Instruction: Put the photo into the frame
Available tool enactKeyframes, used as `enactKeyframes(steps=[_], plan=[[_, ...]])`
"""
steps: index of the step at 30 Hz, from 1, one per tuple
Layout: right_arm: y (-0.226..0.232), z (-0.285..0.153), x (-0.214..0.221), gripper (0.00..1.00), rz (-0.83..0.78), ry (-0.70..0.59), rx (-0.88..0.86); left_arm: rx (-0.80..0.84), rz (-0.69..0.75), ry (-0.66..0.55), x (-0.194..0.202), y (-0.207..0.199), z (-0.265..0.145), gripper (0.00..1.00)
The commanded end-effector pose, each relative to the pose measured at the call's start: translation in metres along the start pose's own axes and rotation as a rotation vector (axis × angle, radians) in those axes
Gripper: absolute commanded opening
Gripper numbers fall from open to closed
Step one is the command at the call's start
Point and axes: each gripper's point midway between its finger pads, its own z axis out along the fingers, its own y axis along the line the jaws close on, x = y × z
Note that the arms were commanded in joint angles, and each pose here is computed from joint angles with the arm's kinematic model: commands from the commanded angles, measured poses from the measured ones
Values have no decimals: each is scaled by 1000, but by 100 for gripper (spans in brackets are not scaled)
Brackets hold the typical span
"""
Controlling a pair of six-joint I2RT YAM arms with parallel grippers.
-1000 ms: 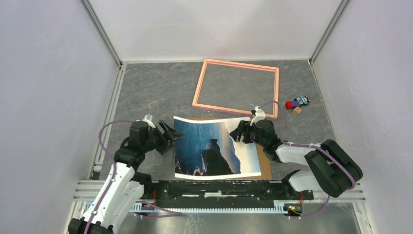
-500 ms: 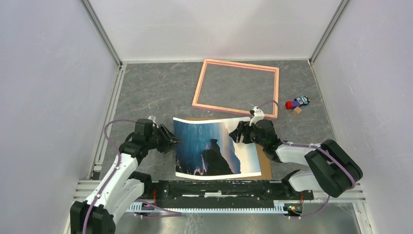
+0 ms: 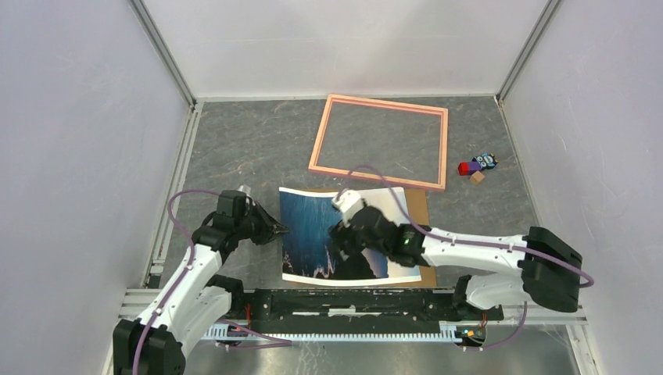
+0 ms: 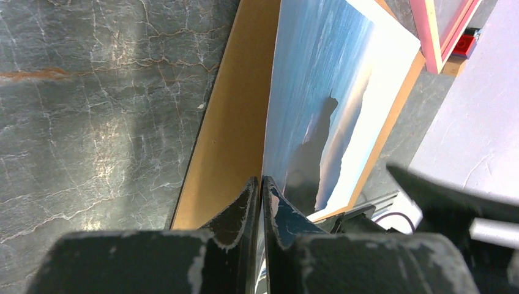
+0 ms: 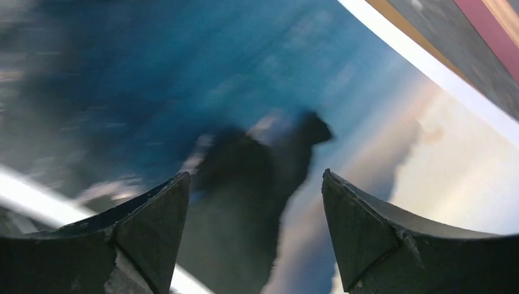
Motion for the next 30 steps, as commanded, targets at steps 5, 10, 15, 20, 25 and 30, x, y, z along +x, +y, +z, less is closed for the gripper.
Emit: enactKeyframes(steps=[5, 10, 15, 20, 25, 30], plan=[[138, -38, -40, 86, -337, -93, -41, 85, 62, -50, -10, -25, -17, 12], [188, -34, -46, 88, -436, -113, 21, 87, 76, -65, -12, -27, -21, 12], [194, -31, -48, 88, -490, -129, 227, 91, 80, -68, -13, -29, -23, 11], [181, -22, -46, 85, -515, -141, 389, 98, 74, -65, -12, -30, -24, 11], [180, -15, -42, 79, -513, -155, 429, 105, 76, -64, -12, -33, -26, 11], [177, -13, -44, 62, -503, -176, 469, 120, 72, -70, -14, -39, -30, 11]])
